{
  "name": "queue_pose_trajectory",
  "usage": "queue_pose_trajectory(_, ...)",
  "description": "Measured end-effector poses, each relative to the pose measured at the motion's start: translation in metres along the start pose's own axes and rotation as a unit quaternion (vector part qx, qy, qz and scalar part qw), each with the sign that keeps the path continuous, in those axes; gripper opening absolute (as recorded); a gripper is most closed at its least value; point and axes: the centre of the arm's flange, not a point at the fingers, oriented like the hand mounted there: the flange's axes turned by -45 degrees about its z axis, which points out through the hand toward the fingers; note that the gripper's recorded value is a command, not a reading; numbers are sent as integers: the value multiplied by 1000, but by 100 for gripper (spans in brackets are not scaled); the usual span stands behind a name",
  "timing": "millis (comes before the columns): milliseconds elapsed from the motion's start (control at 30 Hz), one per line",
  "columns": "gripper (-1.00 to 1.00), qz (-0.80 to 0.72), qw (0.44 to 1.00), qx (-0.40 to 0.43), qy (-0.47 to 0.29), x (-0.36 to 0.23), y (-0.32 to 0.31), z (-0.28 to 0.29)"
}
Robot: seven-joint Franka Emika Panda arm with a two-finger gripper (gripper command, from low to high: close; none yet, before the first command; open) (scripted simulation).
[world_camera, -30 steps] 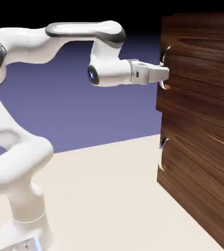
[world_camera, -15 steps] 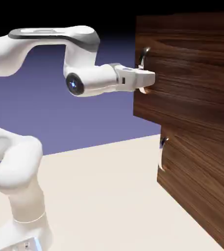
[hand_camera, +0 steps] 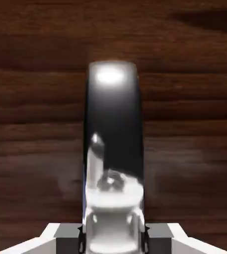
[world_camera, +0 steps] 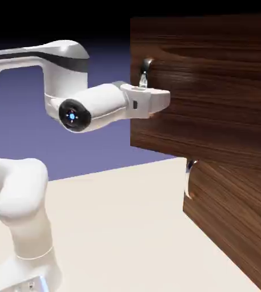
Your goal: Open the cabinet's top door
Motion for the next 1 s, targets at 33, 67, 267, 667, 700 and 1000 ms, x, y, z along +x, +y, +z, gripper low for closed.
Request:
queue_pose_trajectory(33,-100,0,1000,10,0,0,3,-8)
queue_pose_trajectory(67,-100,0,1000,21,0,0,6,-17)
queue_pose_trajectory(267,-100,0,996,85,0,0,31,-67)
queue_pose_trajectory(667,-100,0,975,224,0,0,104,-163)
queue_pose_trajectory(700,-100,0,972,235,0,0,111,-169)
queue_pose_trajectory(1000,-100,0,948,318,0,0,170,-216)
